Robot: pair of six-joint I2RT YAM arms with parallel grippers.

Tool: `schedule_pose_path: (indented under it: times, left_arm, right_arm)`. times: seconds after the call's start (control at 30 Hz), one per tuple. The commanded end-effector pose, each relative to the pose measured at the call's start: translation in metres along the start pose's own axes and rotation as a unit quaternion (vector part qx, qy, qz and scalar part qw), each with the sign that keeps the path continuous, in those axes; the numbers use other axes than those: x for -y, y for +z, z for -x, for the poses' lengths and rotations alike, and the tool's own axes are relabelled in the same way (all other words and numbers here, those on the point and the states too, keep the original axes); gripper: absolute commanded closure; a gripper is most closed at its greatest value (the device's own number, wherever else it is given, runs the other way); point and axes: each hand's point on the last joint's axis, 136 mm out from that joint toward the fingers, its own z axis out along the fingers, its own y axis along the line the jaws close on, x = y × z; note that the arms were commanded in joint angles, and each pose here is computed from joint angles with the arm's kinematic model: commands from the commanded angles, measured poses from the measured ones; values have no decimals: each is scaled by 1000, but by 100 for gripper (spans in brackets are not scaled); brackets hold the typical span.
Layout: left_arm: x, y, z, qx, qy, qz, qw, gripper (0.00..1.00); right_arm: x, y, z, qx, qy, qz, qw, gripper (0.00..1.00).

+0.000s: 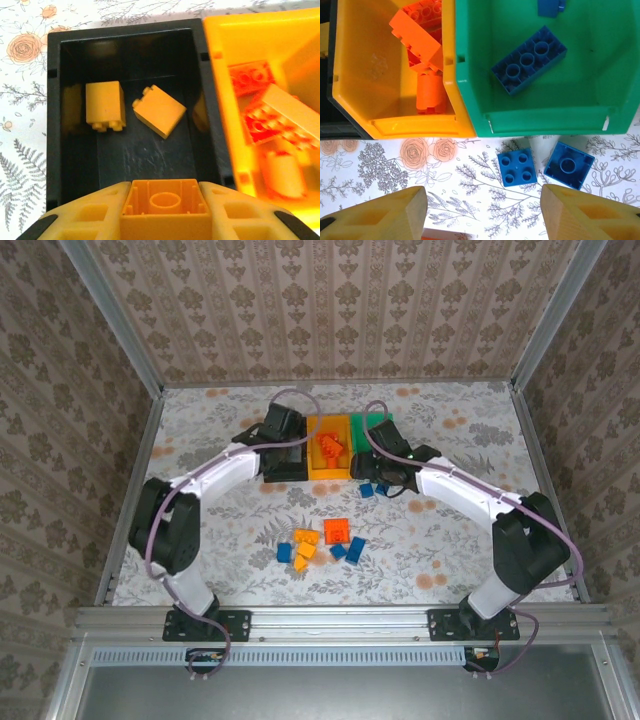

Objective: Sort the legos into containers by color

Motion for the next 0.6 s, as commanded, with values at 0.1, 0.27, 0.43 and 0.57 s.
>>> schedule_pose_path:
  times: [0.1,0.27,0.43,0.57]
  left_arm:
    - [-13,20,16,-9,20,35,999,55]
    - [-1,10,29,3,16,16,1000,32]
    - [17,-30,39,45,-7,-37,998,18]
    - [35,-63,29,65,-11,-81,995,0]
  right_arm:
    - [2,-11,-11,-3,8,17,1000,37]
    - [7,-12,-28,-26,-2,19,999,36]
    - [26,-9,-42,-37,-5,-15,999,33]
    - [26,1,-45,-38,5,-16,999,32]
